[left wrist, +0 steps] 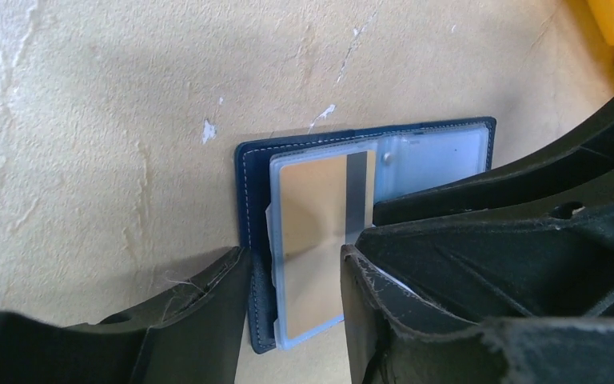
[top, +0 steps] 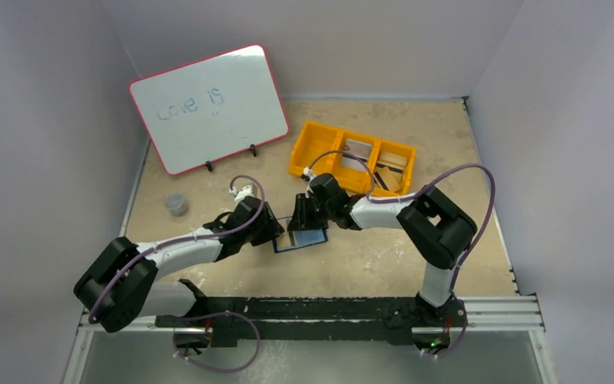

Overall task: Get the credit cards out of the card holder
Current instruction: Remove the credit card from the card holder.

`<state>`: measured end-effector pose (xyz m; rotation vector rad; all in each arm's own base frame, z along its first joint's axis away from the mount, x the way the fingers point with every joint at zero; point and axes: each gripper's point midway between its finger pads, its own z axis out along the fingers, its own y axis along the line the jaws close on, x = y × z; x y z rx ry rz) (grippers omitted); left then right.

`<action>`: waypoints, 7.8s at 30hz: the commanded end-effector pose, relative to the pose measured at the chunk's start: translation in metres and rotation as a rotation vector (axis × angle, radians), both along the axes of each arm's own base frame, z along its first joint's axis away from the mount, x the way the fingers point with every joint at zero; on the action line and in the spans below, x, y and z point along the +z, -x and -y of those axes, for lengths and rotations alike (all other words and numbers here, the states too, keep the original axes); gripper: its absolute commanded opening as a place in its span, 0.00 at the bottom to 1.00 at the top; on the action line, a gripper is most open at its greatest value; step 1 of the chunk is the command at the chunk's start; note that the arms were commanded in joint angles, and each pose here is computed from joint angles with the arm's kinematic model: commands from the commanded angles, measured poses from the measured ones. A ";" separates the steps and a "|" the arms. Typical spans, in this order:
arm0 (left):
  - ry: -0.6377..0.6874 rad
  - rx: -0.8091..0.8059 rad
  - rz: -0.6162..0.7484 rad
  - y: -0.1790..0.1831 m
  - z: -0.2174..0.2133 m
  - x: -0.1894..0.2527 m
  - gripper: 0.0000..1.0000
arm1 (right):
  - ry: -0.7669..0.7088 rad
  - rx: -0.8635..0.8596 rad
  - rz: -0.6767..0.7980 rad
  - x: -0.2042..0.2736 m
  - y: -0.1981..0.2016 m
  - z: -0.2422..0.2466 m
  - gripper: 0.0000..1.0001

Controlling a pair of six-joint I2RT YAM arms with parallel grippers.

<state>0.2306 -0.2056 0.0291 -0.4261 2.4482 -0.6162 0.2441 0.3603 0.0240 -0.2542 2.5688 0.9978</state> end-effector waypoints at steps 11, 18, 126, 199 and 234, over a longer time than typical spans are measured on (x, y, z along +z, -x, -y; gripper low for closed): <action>0.100 -0.075 0.057 -0.007 0.024 0.015 0.19 | -0.060 -0.001 -0.120 -0.020 0.019 0.004 0.15; 0.088 -0.123 0.021 -0.005 0.031 0.005 0.07 | -0.304 0.041 -0.131 0.016 0.016 -0.002 0.00; -0.242 -0.042 -0.062 0.024 -0.021 -0.059 0.00 | -0.255 -0.417 -0.158 0.023 -0.019 0.022 0.00; 0.166 -0.189 0.052 -0.006 0.070 -0.020 0.47 | -0.349 -0.257 -0.313 -0.049 0.021 0.087 0.00; 0.196 -0.199 0.059 -0.002 0.075 -0.009 0.43 | -0.293 -0.251 -0.300 -0.058 0.020 0.091 0.00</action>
